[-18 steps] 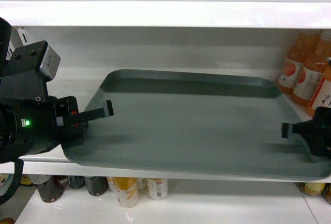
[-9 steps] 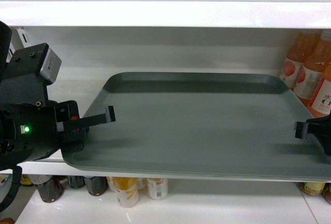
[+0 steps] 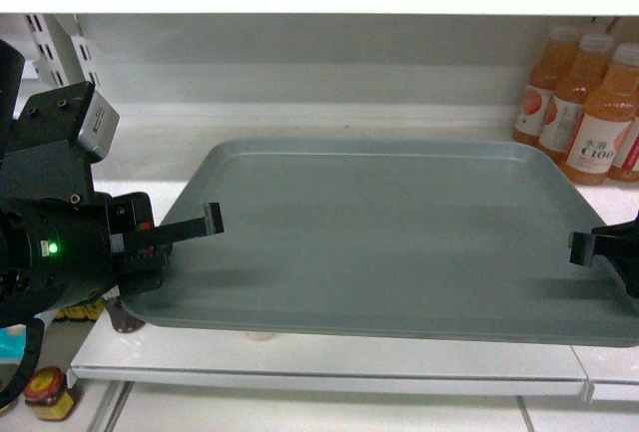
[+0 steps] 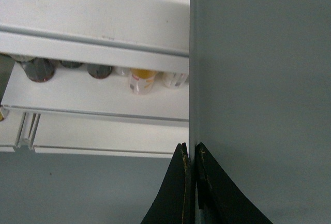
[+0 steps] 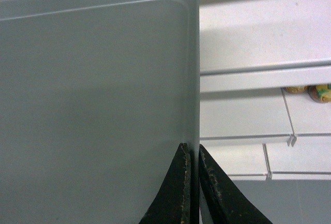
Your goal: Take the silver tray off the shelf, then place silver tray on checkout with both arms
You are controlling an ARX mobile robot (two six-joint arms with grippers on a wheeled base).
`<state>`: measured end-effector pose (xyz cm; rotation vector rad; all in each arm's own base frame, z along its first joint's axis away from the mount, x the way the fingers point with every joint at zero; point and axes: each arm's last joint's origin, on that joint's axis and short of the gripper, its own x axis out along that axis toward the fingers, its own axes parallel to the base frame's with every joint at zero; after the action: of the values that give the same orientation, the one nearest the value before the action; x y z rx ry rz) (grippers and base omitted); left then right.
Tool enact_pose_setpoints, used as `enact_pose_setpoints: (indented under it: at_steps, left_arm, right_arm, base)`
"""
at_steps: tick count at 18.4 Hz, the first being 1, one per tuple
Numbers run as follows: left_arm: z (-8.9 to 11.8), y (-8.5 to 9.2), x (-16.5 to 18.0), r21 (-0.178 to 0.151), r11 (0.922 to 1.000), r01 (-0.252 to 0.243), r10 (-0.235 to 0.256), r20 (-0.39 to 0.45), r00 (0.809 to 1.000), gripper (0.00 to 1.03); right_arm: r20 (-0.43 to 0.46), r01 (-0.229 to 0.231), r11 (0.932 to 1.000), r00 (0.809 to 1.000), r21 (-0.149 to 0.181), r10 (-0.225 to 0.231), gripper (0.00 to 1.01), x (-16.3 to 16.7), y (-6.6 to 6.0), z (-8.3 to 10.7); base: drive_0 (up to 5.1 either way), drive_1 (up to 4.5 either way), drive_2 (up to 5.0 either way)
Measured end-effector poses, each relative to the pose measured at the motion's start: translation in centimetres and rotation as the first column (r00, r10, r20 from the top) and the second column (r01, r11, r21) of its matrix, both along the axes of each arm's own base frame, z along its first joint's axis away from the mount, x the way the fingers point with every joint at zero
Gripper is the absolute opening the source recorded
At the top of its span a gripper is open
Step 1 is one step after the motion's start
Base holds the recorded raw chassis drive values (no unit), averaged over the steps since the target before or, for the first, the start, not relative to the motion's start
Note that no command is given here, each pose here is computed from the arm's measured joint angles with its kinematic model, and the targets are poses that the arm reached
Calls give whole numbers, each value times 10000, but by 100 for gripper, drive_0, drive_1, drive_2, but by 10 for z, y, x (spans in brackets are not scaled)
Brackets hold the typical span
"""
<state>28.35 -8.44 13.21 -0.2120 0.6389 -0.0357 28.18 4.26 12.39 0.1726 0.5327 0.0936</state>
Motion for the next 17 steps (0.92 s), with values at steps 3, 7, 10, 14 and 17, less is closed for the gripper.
enact_pose_setpoints:
  at_steps: [3, 7, 10, 14, 17]
  left_arm:
    - [0, 0, 0, 14, 10000, -2, 2, -55, 10000, 3]
    - [0, 0, 0, 10, 10000, -3, 3, -25, 10000, 3]
    - [0, 0, 0, 6, 10000, -3, 3, -10, 10000, 3]
    - [0, 0, 0, 15, 10000, -15, 15, -11, 10000, 3]
    - [0, 0, 0, 27, 10000, -11, 11, -40, 10000, 3]
  right_arm:
    - [-45, 0, 10000, 10000, -7, 0, 2, 0, 0, -1]
    - [-45, 0, 10000, 10000, -7, 0, 2, 0, 0, -1]
    - [-23, -7, 10000, 10000, -2, 7, 2, 0, 0, 0]
    - [-8, -3, 10000, 10000, 1, 3, 2, 0, 0, 0]
    - [-45, -5, 10000, 10000, -8, 5, 2, -1, 0, -1]
  base:
    - [2, -423, 428]
    - [6, -419, 432]
    - [6, -420, 432]
    - [12, -415, 439]
    - [16, -411, 444]
